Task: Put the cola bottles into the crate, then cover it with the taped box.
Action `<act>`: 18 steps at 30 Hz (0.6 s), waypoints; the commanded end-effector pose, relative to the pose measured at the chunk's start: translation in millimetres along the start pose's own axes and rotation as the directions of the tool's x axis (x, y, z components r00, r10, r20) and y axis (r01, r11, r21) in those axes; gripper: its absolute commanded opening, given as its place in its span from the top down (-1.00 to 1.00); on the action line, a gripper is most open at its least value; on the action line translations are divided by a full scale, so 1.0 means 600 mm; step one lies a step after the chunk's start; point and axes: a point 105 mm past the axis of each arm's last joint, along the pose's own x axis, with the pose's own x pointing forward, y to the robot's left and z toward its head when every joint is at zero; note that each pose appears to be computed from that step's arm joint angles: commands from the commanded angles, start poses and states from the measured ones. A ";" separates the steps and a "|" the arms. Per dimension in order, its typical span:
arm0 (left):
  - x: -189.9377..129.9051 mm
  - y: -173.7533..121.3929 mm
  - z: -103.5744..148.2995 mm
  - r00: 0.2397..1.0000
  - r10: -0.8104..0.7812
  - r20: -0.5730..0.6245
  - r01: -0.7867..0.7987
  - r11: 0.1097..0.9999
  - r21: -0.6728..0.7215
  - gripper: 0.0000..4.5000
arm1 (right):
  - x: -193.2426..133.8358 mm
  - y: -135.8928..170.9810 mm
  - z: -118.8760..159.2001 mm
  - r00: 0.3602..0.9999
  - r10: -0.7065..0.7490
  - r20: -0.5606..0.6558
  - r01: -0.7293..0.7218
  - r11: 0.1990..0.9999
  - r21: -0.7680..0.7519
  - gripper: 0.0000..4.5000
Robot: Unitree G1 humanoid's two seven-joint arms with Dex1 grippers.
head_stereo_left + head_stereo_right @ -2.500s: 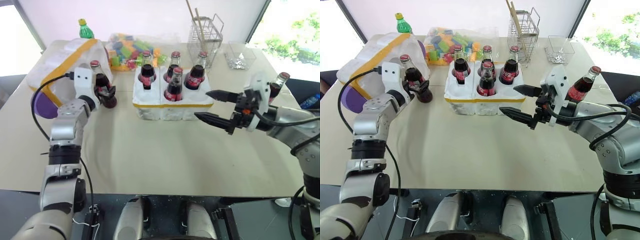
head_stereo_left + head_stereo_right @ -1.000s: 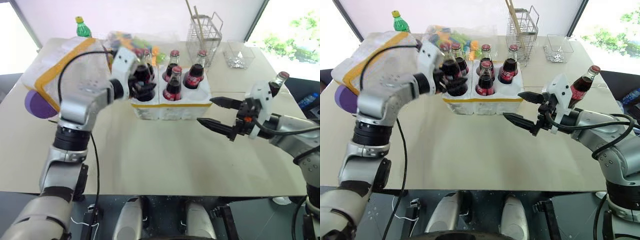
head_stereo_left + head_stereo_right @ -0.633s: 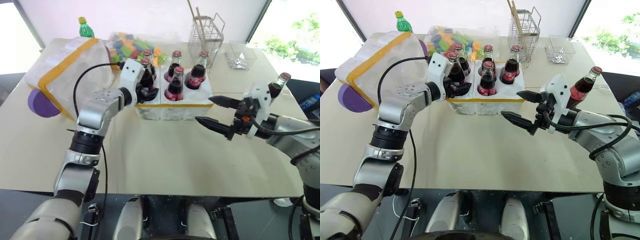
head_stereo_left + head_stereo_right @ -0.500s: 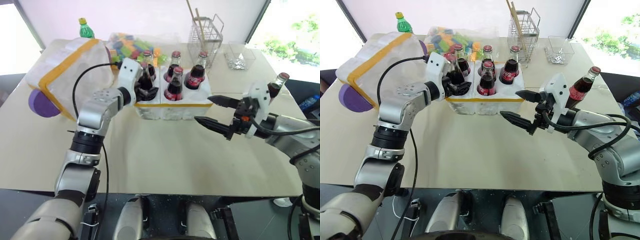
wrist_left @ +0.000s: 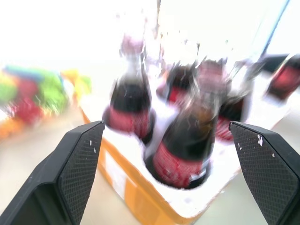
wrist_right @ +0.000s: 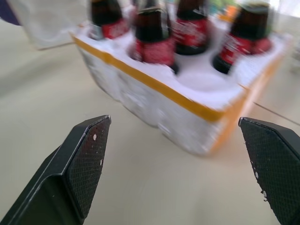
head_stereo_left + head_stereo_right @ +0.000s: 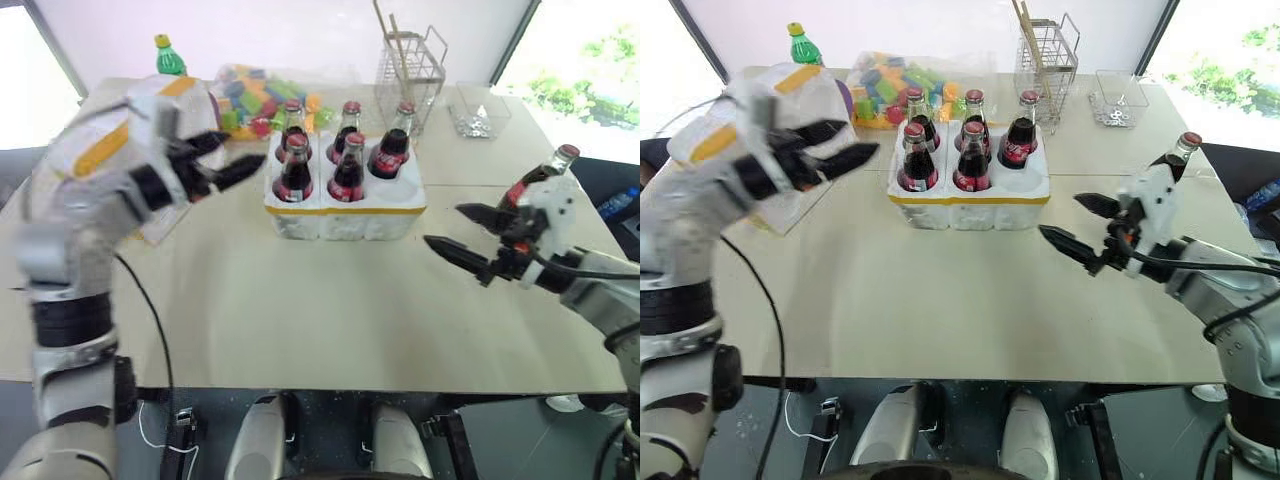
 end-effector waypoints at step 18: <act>0.062 -0.147 -0.119 0.892 -0.417 -0.178 0.433 0.900 0.061 -0.98 | -0.041 -0.212 -0.024 0.758 -0.646 0.092 0.638 0.763 0.105 -1.00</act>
